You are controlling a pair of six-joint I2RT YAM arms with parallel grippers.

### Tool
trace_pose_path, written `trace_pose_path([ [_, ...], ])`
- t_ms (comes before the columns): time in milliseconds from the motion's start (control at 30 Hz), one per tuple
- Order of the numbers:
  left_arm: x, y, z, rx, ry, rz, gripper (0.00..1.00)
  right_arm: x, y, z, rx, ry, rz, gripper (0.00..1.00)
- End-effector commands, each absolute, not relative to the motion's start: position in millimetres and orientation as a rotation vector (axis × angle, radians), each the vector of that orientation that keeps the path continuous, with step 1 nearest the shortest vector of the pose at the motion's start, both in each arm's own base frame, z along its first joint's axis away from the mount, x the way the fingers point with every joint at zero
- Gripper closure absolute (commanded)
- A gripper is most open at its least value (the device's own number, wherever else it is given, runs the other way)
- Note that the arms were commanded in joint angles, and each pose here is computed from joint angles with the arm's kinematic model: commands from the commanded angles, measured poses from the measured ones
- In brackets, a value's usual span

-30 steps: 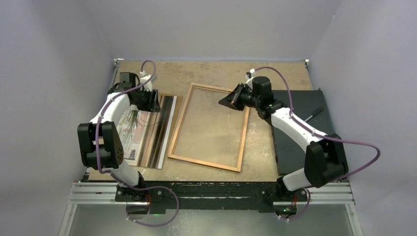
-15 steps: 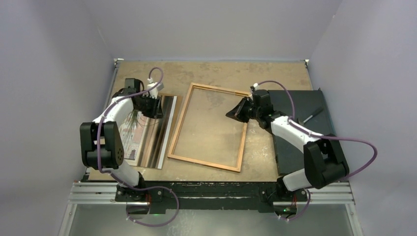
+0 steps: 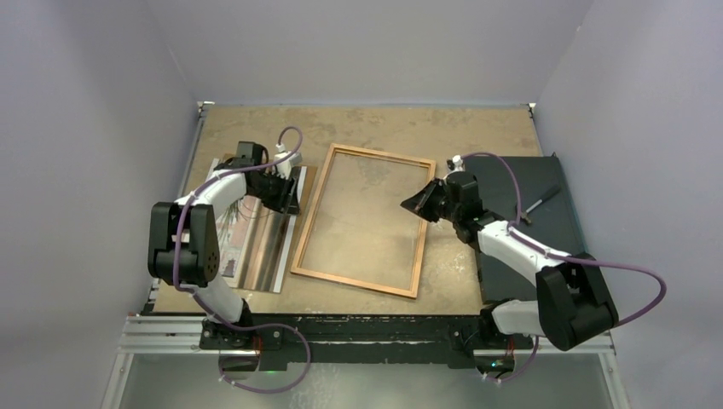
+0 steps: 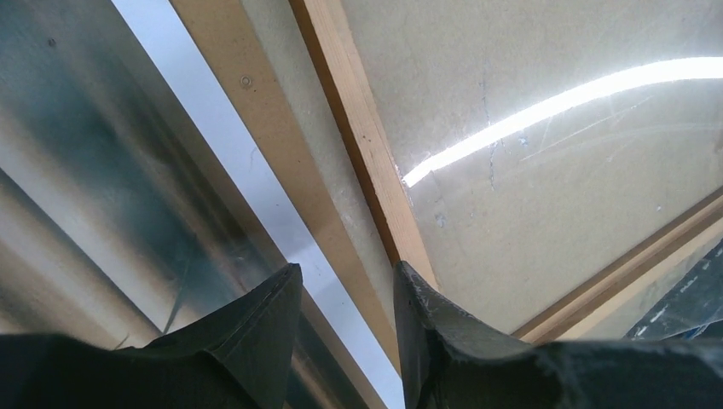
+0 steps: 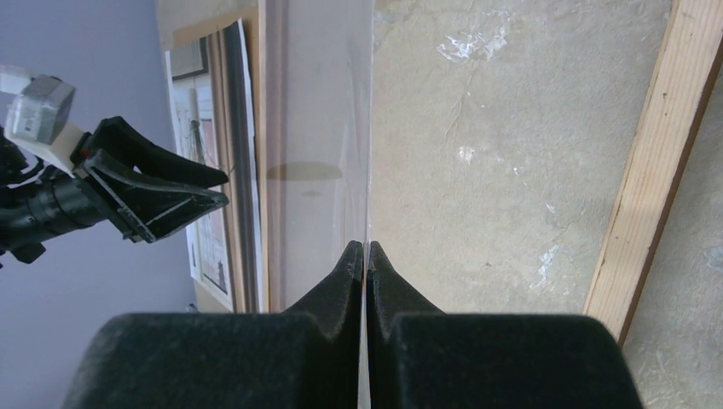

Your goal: Put the photo into the frame

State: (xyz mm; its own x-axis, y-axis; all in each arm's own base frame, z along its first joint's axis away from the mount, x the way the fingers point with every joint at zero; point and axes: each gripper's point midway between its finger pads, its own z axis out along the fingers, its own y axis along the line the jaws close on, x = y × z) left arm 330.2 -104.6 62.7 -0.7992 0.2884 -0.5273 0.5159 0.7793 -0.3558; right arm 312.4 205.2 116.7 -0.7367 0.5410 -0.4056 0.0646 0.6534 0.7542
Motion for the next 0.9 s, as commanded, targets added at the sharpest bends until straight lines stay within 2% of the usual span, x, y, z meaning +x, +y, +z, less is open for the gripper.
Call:
trace_pose_path([
  [0, 333, -106, 56, 0.579, 2.531, -0.697, 0.58, 327, 204, 131, 0.458, 2.149, 0.992, 1.00],
  [67, 334, -106, 56, 0.569, 2.529, -0.695, 0.44, 328, 203, 132, 0.460, 2.140, 0.991, 1.00],
  [200, 335, -106, 57, 0.543, 2.532, -0.688, 0.24, 329, 200, 135, 0.479, 2.121, 0.980, 1.00],
  [300, 335, -105, 57, 0.530, 2.542, -0.683, 0.15, 330, 197, 138, 0.497, 2.103, 0.976, 1.00],
  [367, 336, -105, 57, 0.528, 2.544, -0.682, 0.13, 330, 196, 140, 0.508, 2.093, 0.973, 1.00],
  [433, 335, -107, 55, 0.528, 2.542, -0.700, 0.23, 330, 195, 142, 0.511, 2.084, 0.976, 1.00],
  [567, 332, -111, 49, 0.520, 2.556, -0.744, 0.37, 331, 196, 139, 0.520, 2.084, 0.983, 1.00],
  [867, 322, -112, 30, 0.507, 2.593, -0.770, 0.50, 333, 195, 135, 0.552, 2.068, 0.988, 1.00],
])
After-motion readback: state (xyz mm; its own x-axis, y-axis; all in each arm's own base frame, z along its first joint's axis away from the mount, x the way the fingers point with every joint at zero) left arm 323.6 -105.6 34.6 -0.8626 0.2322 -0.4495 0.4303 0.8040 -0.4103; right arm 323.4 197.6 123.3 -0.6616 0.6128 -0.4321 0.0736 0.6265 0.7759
